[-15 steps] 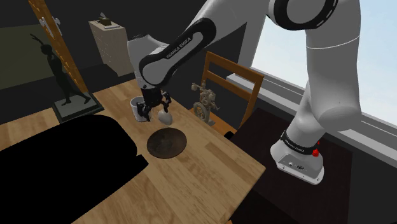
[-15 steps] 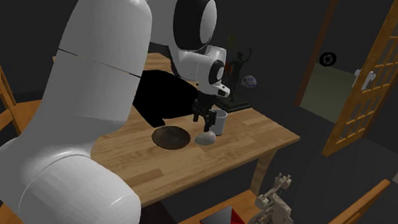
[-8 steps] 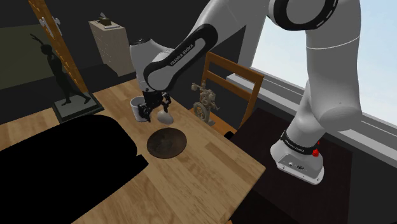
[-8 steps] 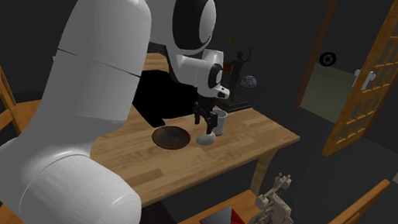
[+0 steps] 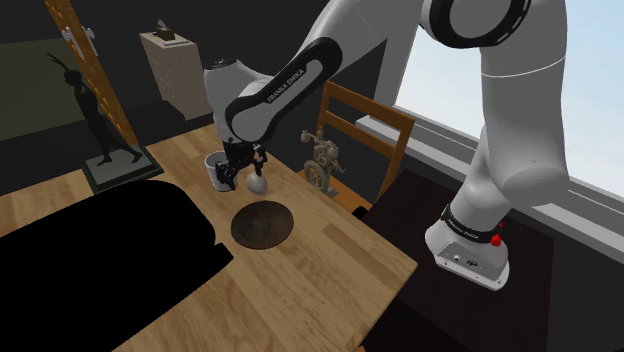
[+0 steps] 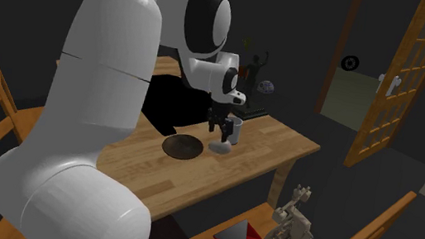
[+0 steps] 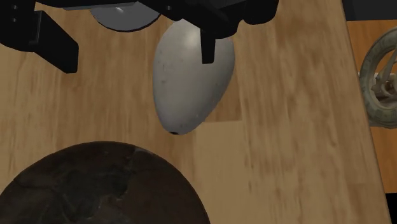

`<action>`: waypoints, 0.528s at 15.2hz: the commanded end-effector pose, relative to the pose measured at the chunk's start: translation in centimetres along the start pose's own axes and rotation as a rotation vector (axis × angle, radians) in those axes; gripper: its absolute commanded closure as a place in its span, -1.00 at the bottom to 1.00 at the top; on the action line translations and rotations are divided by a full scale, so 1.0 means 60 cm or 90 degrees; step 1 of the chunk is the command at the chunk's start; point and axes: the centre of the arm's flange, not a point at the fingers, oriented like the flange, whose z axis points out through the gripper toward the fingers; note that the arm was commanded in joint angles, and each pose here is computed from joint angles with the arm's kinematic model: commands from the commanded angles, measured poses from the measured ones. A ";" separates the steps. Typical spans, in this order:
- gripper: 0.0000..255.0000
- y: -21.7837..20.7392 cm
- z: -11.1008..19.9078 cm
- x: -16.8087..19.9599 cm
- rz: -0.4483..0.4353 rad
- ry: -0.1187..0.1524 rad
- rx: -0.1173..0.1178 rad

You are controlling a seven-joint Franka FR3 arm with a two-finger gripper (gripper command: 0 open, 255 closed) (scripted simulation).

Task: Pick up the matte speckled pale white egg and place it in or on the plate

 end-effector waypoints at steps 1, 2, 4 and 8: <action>1.00 0.013 0.051 -0.006 0.001 -0.031 -0.018; 1.00 0.008 0.043 -0.009 0.001 -0.031 -0.018; 1.00 0.014 0.047 0.005 0.001 -0.031 -0.018; 1.00 0.025 0.050 -0.003 0.001 -0.031 -0.017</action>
